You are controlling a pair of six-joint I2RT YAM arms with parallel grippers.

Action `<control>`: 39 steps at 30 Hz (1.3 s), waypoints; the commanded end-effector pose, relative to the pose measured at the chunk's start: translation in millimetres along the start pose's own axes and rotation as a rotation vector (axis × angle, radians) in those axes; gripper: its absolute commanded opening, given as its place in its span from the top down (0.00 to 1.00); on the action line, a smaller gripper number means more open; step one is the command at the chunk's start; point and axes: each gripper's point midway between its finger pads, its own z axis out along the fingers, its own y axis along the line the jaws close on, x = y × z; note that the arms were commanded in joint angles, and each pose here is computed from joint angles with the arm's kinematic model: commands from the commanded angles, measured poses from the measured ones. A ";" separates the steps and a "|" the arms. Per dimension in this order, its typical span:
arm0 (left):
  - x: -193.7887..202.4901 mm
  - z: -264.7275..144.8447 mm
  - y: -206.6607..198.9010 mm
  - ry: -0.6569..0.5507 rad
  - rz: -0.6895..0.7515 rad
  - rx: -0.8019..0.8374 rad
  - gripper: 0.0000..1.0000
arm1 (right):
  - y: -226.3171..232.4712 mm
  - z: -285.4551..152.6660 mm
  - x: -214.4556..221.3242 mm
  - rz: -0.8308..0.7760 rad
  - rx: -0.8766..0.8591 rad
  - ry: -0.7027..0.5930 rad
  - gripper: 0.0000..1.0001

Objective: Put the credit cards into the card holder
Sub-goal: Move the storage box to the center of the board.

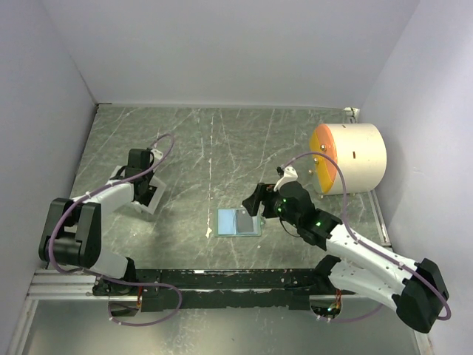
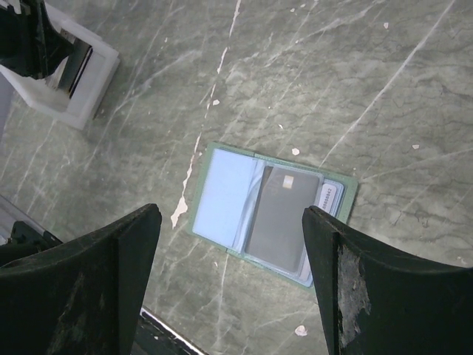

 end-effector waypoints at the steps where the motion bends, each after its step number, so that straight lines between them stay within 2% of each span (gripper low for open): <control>1: -2.5 1.8 30.6 0.011 -0.012 -0.143 0.54 | -3.1 -3.8 -5.1 0.008 0.015 -0.025 0.22; 18: 1.7 9.2 64.9 0.067 -0.024 -0.287 0.43 | -5.3 -3.4 -6.3 -0.002 0.031 -0.024 0.22; 23: -0.3 12.0 59.2 0.060 -0.033 -0.243 0.52 | -2.6 7.6 -2.5 0.023 0.018 -0.016 0.24; 27: -5.5 9.4 55.6 0.031 -0.060 -0.213 0.57 | 25.4 28.1 -4.1 0.101 -0.085 0.007 0.29; 35: -5.7 8.2 54.6 0.010 -0.105 -0.197 0.57 | 83.1 103.1 -21.0 0.207 -0.187 0.098 0.32; 39: -4.8 9.2 55.4 0.010 -0.129 -0.187 0.57 | 101.5 148.9 -6.3 0.255 -0.206 0.150 0.34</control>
